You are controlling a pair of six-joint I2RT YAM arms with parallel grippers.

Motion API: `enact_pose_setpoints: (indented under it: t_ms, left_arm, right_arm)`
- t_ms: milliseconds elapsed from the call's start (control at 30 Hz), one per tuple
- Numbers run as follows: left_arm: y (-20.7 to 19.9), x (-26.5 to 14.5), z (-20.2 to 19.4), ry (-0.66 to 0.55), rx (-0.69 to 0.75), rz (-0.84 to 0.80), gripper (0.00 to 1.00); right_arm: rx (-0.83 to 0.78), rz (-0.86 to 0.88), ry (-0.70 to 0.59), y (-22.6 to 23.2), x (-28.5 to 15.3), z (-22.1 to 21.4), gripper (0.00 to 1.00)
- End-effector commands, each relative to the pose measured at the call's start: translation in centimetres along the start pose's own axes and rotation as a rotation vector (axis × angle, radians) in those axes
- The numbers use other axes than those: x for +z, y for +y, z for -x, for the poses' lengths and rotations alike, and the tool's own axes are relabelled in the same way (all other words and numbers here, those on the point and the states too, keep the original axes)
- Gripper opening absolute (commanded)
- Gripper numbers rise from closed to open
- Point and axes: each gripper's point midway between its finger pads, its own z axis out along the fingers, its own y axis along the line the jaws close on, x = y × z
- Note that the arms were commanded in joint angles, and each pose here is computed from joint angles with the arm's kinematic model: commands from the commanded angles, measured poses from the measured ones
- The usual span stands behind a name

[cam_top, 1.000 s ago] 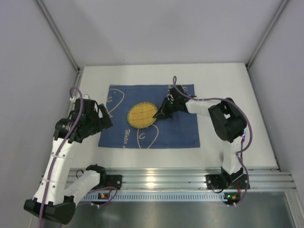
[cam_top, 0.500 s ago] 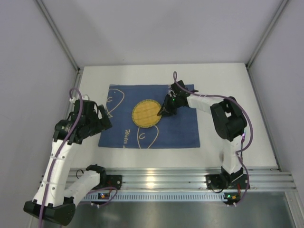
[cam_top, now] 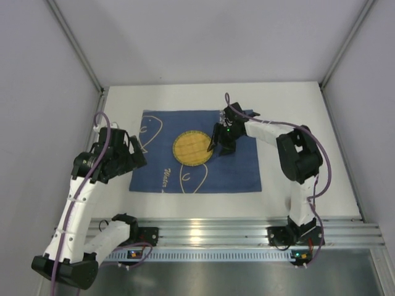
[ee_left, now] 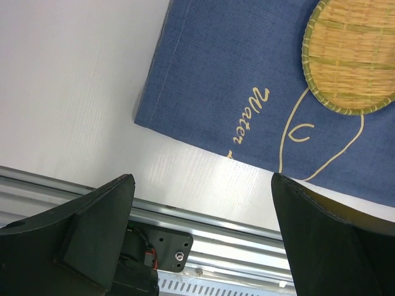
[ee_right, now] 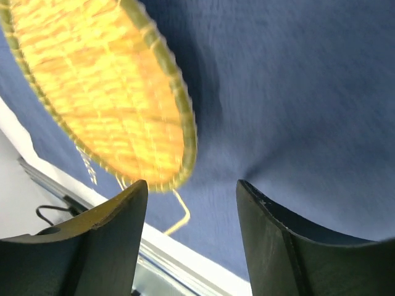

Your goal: Set the dinner table for one person

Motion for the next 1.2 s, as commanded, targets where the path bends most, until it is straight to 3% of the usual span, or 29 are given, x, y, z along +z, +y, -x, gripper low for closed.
enact_pose_setpoints:
  t_ms: [0, 133, 167, 333, 467, 700, 833, 1000, 1167]
  left_arm:
    - [-0.5, -0.4, 0.4, -0.025, -0.003, -0.031, 0.97]
    - [-0.5, 0.1, 0.1, -0.016, -0.003, -0.031, 0.97]
    - [-0.5, 0.2, 0.0, -0.014, -0.003, -0.032, 0.98]
    - [-1.4, 1.7, -0.3, 0.003, -0.003, -0.063, 0.97]
    - [-2.7, 3.5, -0.9, 0.057, 0.003, -0.098, 0.97]
    - [-5.9, 7.1, 0.3, 0.107, 0.023, -0.16, 0.96]
    - [-8.7, 9.4, 1.4, 0.213, 0.044, -0.184, 0.95]
    - [-10.3, 10.7, 3.2, 0.262, 0.104, -0.171, 0.94]
    - [-10.7, 13.1, 2.4, 0.356, 0.107, -0.131, 0.92]
  right_arm:
    - [-0.097, -0.001, -0.145, 1.5, -8.3, 2.2, 0.6]
    - [-0.055, -0.059, -0.245, -3.0, -14.4, 2.9, 0.61]
    - [-0.011, -0.071, -0.319, -5.0, -17.4, 3.9, 0.61]
    - [0.281, -0.456, -0.418, -19.4, -23.5, 0.8, 0.62]
    - [0.503, -0.612, -0.372, -26.4, -24.3, -4.6, 0.62]
    - [0.689, -0.792, -0.373, -32.0, -27.6, -8.5, 0.64]
    - [0.781, -0.817, -0.366, -33.4, -27.8, -9.2, 0.64]
    - [0.825, -0.805, -0.362, -35.2, -26.5, -8.8, 0.63]
    - [0.835, -0.784, -0.277, -36.6, -23.5, -9.0, 0.6]
